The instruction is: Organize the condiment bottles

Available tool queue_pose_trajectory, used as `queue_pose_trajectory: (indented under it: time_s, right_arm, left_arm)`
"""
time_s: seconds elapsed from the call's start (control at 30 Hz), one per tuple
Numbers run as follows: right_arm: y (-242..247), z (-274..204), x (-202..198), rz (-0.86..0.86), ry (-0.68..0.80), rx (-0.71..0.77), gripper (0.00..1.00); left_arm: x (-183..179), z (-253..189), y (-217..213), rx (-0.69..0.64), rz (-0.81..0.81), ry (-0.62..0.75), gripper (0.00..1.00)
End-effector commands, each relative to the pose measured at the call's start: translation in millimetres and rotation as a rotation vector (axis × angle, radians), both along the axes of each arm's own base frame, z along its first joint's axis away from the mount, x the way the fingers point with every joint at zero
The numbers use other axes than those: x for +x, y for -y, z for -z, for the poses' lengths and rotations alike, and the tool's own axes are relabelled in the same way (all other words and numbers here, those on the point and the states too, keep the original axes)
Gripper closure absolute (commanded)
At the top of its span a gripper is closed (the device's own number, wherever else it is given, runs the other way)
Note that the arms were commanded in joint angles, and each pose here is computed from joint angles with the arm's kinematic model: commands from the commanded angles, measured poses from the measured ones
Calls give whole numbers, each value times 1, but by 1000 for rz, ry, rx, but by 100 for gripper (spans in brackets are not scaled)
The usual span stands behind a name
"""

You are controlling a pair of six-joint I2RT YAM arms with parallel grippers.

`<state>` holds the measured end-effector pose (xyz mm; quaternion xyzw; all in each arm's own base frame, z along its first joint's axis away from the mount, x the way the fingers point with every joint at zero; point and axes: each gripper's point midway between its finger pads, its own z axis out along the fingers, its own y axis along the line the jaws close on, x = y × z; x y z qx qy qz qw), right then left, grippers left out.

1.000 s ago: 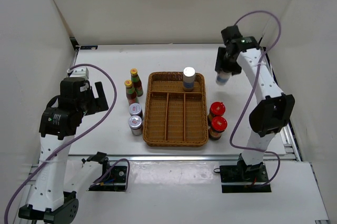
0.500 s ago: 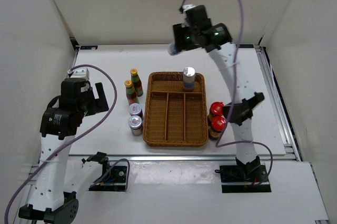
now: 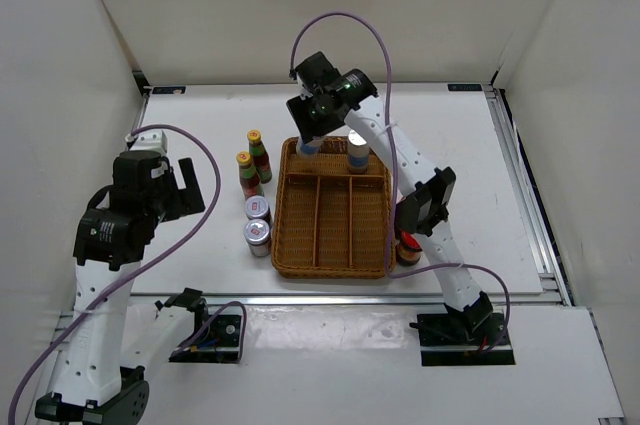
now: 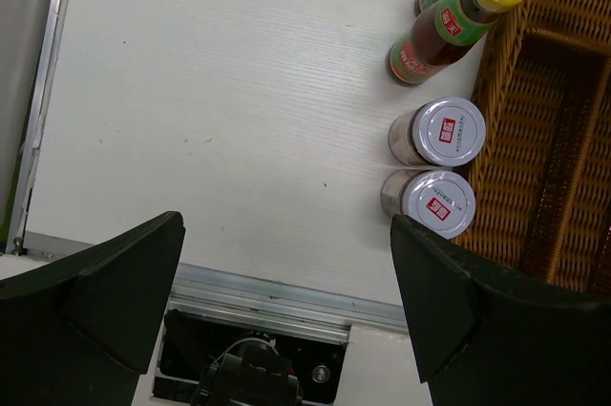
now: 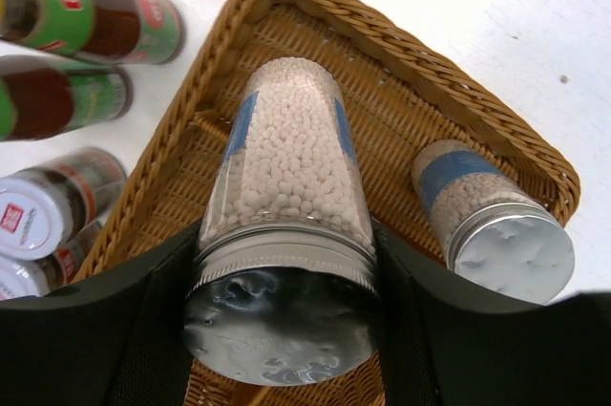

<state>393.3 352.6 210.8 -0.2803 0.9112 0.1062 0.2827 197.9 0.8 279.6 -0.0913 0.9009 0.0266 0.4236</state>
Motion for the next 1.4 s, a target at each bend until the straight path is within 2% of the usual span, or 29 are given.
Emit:
queue_pose_trajectory:
  time_s: [0.0, 0.17, 0.27, 0.3, 0.37, 0.43, 0.47, 0.57, 0.6, 0.67, 0.83, 0.93, 1.0, 1.03, 1.1, 1.17, 1.23, 1.27, 1.3, 1.33, 1.37]
  right_arm:
    - [-2, -10, 17, 60, 81, 13, 90]
    - [-1, 17, 24, 100, 53, -33, 87]
    - [-1, 35, 23, 114, 15, -57, 80]
    - [-2, 41, 23, 124, 3, -60, 72]
    - [0, 53, 20, 131, -24, -81, 66]
    - [0, 59, 21, 131, -32, -89, 55]
    - [0, 59, 21, 131, -32, -89, 43]
    - [-1, 56, 21, 139, -28, -78, 23]
    - [-2, 53, 22, 139, -22, -71, 12]
    - [1, 53, 24, 143, -28, -66, 0]
    - [6, -9, 31, 167, 88, 29, 0]
    - [29, -97, 35, 249, 294, 122, 0]
    - [63, -149, 32, 372, 446, 108, 0]
    - [85, -163, 36, 442, 523, 52, 0]
    - [109, -186, 30, 491, 587, 8, 0]
    - [146, -181, 22, 569, 558, -80, 0]
    - [181, -166, 16, 668, 468, -106, 0]
    - [191, -151, 10, 756, 395, -91, 0]
    - [212, -133, -8, 803, 301, -159, 0]
    - [228, -127, -9, 818, 261, -186, 0]
    - [230, -98, -28, 808, 125, -229, 0]
  left_arm:
    - [-6, -3, -5, 17, -13, 7, 0]
    - [-8, -1, -5, 19, -13, -3, 0]
    - [-8, -1, -5, 19, -13, -3, 0]
    - [-8, -2, -7, 32, -15, -3, 0]
    - [-8, -2, -9, 39, -22, -2, 0]
    - [-8, -2, -9, 39, -22, -2, 0]
    - [-6, -1, -8, 40, -22, -11, 0]
    - [-6, -1, -10, 46, -28, -10, 0]
    - [-5, 1, -10, 48, -28, -20, 0]
    - [-5, 1, -10, 48, -28, -20, 0]
    - [-3, -1, -9, 48, -28, -20, 0]
    - [-3, -1, -9, 48, -28, -20, 0]
    - [-3, -1, -9, 48, -28, -20, 0]
    - [-3, -1, -9, 48, -28, -20, 0]
    - [-1, 1, -9, 48, -28, -20, 0]
    - [-2, 5, -7, 37, -27, -29, 0]
    - [0, 6, -5, 37, -18, -29, 0]
    - [2, 5, -5, 35, -18, -18, 0]
    - [3, 6, -5, 37, -18, -27, 0]
    - [3, 6, -5, 37, -18, -27, 0]
    - [5, 8, -2, 39, -9, -36, 0]
